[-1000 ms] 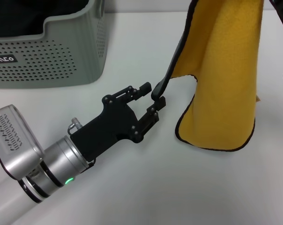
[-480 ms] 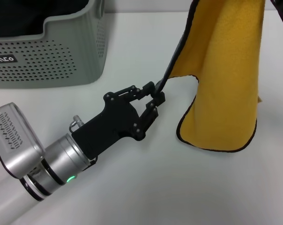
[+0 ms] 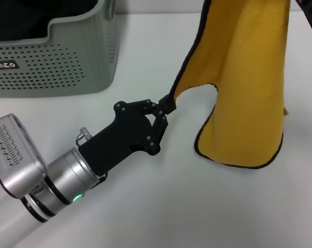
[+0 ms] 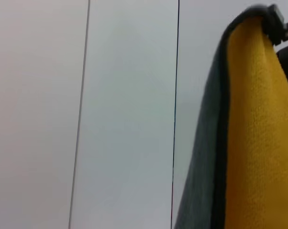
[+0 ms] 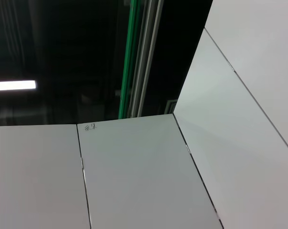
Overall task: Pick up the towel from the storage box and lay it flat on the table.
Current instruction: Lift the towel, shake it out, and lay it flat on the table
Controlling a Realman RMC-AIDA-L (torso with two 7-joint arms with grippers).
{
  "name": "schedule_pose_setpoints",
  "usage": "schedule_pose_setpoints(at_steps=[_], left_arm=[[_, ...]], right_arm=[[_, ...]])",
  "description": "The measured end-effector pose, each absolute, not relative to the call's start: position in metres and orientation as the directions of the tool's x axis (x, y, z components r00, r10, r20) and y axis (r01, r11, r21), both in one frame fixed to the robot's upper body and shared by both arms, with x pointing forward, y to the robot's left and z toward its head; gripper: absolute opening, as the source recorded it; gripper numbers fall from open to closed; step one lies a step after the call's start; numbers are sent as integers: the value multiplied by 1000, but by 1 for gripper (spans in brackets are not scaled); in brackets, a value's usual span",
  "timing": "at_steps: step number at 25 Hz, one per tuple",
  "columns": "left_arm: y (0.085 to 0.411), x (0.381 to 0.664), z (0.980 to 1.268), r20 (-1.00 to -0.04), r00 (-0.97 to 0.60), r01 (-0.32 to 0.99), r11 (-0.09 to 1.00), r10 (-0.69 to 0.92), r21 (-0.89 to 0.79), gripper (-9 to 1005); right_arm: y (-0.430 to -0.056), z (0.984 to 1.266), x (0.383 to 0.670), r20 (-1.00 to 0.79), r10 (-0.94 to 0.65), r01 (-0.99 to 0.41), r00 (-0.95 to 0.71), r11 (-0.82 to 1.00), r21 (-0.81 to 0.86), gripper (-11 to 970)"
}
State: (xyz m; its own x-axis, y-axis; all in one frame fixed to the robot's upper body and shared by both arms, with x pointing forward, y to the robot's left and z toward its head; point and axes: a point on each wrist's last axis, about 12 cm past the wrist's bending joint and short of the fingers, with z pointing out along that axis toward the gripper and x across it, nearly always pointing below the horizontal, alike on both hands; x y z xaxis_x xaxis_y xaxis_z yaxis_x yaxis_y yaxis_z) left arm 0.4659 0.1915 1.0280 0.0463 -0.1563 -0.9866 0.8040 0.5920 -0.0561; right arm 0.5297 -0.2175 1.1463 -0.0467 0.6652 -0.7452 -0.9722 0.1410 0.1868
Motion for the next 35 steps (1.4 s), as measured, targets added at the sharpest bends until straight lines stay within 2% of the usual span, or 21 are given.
schedule_pose_setpoints(at_steps=[1, 8, 16, 21, 29, 32, 35], left_arm=[[192, 466, 1029, -986, 51, 805, 591, -162, -56, 12], [205, 451, 1043, -949, 139, 828, 559, -284, -46, 5], [236, 406, 1058, -867, 223, 895, 446, -446, 1, 6], [244, 378, 1061, -855, 220, 924, 381, -470, 28, 6], [241, 326, 1061, -833, 308, 904, 415, -460, 106, 5], [239, 314, 1057, -832, 347, 868, 483, -433, 110, 5], [239, 327, 1047, -856, 333, 825, 561, -396, 61, 6]], right_arm=[[-218, 1146, 529, -746, 664, -972, -48, 142, 189, 53], [-228, 1133, 516, -732, 668, -953, -132, 117, 278, 56], [-241, 1114, 480, -697, 670, -931, -255, 25, 365, 61], [-246, 1102, 449, -692, 647, -924, -320, -52, 379, 63], [-246, 1080, 398, -701, 603, -907, -380, -94, 411, 67], [-248, 1076, 396, -708, 600, -903, -374, -62, 425, 69], [-249, 1072, 407, -716, 609, -892, -342, 30, 451, 71]])
